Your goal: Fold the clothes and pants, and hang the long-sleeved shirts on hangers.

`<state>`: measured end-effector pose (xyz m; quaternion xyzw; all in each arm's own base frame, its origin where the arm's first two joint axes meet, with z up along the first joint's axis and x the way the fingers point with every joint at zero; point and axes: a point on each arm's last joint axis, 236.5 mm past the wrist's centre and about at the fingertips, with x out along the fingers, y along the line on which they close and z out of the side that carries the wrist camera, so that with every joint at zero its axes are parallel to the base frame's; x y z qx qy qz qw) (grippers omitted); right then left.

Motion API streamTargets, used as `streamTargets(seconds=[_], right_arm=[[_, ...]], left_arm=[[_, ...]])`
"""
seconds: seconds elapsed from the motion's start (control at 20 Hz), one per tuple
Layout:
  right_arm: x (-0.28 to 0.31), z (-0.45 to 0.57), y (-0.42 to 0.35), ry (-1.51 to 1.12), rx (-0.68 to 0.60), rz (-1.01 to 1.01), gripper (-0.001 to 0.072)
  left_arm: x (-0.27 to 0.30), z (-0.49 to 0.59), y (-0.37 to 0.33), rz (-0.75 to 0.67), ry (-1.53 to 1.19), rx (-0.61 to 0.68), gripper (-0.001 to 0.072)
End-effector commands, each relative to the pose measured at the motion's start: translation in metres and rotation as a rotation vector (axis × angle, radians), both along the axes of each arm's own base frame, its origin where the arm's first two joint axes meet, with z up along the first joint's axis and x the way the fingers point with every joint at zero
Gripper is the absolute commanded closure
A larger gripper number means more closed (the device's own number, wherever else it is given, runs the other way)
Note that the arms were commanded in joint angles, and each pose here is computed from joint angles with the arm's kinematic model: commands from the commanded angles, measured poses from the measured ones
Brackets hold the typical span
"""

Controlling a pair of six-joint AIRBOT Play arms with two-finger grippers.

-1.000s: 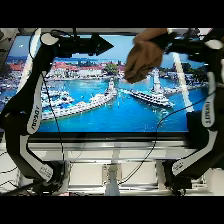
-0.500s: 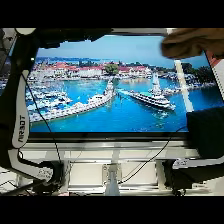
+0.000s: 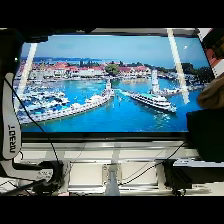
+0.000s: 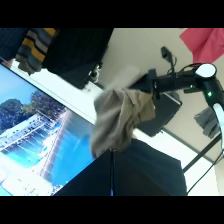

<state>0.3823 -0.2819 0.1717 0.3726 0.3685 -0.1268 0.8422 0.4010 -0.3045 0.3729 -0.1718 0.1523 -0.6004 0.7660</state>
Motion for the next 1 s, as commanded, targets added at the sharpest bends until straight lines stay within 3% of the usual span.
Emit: streamTargets(seconds=[0.0,0.25,0.5,0.65,0.85,0.95], right_arm=[[-0.020,-0.025,0.015,0.078,0.006,0.091,0.0678],[-0.099,-0.039,-0.001,0.189,-0.029,-0.008,0.0678],[-0.199,-0.100,0.026,0.302,0.097,-0.166,0.0678],[-0.265,-0.146,0.038,0.489,0.103,-0.263,0.0678],[-0.351,-0.162,0.023,0.707,0.161,-0.632,0.0677],[-0.368,-0.161,0.007,0.686,0.143,-0.759,0.0677]], left_arm=[[-0.002,0.003,0.001,0.000,-0.010,0.000,0.0690],[-0.005,0.006,0.001,0.000,-0.033,0.002,0.0691],[-0.020,0.020,0.004,-0.011,-0.142,0.019,0.0690],[-0.016,0.016,0.008,0.010,-0.155,0.047,0.0690],[-0.007,0.008,0.015,0.043,-0.161,0.088,0.0690],[-0.007,0.008,0.015,0.043,-0.162,0.087,0.0690]])
